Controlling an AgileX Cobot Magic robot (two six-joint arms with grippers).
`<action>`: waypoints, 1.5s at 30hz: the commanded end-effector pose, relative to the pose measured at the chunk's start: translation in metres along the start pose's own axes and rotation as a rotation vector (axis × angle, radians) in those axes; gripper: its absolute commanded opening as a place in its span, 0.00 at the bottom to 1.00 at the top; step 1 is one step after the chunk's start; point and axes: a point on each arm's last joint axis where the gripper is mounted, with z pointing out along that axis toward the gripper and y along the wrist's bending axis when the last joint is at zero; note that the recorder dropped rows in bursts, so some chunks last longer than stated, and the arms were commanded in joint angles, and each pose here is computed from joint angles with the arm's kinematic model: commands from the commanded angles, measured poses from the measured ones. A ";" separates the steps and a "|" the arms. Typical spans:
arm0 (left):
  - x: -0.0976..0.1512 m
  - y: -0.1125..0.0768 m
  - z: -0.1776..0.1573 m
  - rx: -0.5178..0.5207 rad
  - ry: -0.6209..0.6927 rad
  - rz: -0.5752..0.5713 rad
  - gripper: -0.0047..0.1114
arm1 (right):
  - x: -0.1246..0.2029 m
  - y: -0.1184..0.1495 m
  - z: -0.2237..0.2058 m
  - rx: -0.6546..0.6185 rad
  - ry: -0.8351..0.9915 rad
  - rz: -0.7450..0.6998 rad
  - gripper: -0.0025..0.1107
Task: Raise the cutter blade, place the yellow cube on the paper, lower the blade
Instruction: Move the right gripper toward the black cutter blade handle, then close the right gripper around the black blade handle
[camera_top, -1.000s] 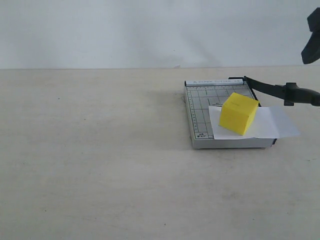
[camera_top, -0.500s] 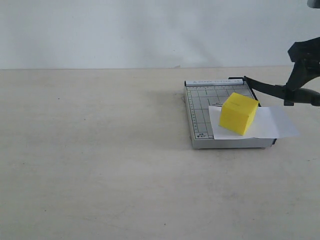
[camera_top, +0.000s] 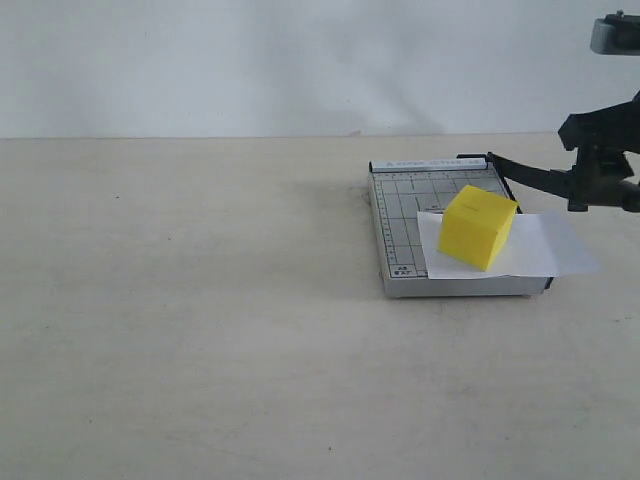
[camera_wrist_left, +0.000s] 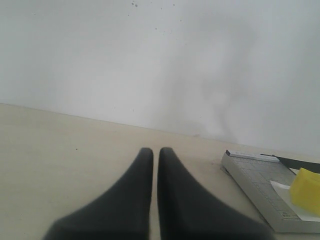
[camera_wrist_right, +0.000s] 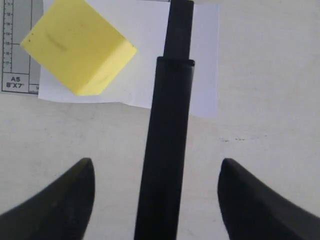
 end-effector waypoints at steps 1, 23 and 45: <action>0.001 0.000 0.000 -0.005 -0.001 0.003 0.08 | 0.001 0.001 -0.001 -0.008 0.021 -0.031 0.39; 0.001 0.000 0.000 -0.005 -0.001 0.003 0.08 | 0.006 0.006 0.002 -0.070 0.061 -0.052 0.02; 0.001 0.000 0.000 -0.005 -0.001 0.003 0.08 | 0.070 0.003 0.075 -0.115 0.143 -0.015 0.02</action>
